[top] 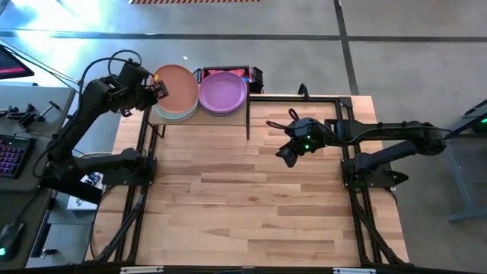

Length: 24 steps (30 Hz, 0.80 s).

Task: Place and stack plates onto a shelf
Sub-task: Stack the brown plate on top of the gray plate on the shelf

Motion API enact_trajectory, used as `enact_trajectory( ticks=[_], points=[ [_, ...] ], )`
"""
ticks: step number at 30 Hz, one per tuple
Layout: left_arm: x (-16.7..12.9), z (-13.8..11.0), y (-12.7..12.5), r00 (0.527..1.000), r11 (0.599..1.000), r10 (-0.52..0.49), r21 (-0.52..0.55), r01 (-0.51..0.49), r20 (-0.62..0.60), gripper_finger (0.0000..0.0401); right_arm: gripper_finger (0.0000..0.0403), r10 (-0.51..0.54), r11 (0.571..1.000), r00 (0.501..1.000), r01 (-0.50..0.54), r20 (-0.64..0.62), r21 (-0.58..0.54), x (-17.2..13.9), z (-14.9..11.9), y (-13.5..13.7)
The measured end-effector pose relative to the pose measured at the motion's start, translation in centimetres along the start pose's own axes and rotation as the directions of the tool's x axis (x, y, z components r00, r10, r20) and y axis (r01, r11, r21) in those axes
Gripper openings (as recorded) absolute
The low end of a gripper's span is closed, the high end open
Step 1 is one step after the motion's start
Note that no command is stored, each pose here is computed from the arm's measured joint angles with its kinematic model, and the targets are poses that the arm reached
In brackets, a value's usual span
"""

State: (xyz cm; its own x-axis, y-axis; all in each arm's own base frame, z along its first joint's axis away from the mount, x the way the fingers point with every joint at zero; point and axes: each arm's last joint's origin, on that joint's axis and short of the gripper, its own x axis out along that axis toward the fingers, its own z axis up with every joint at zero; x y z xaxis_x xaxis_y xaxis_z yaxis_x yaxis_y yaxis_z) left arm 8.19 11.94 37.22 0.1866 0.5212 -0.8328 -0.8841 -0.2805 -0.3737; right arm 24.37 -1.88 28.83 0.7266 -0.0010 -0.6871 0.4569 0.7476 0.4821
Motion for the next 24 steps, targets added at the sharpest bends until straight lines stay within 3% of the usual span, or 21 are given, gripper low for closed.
enact_trajectory(
  ticks=[10, 24],
  points=[
    [2.4, 0.8, -0.3, 0.986, 0.993, 0.11, -0.034, -0.115, -0.127, 0.0017, 0.0145, -0.003, 1.0, 1.0, 0.003, -0.027, -0.012, 0.0, -0.5, 0.3],
    [2.7, 1.3, -0.1, 0.982, 0.994, 0.105, -0.027, -0.11, -0.155, 0.0023, 0.0145, -0.022, 0.998, 1.0, 0.021, -0.014, -0.057, 0.1, -1.4, 1.3]
  ],
)
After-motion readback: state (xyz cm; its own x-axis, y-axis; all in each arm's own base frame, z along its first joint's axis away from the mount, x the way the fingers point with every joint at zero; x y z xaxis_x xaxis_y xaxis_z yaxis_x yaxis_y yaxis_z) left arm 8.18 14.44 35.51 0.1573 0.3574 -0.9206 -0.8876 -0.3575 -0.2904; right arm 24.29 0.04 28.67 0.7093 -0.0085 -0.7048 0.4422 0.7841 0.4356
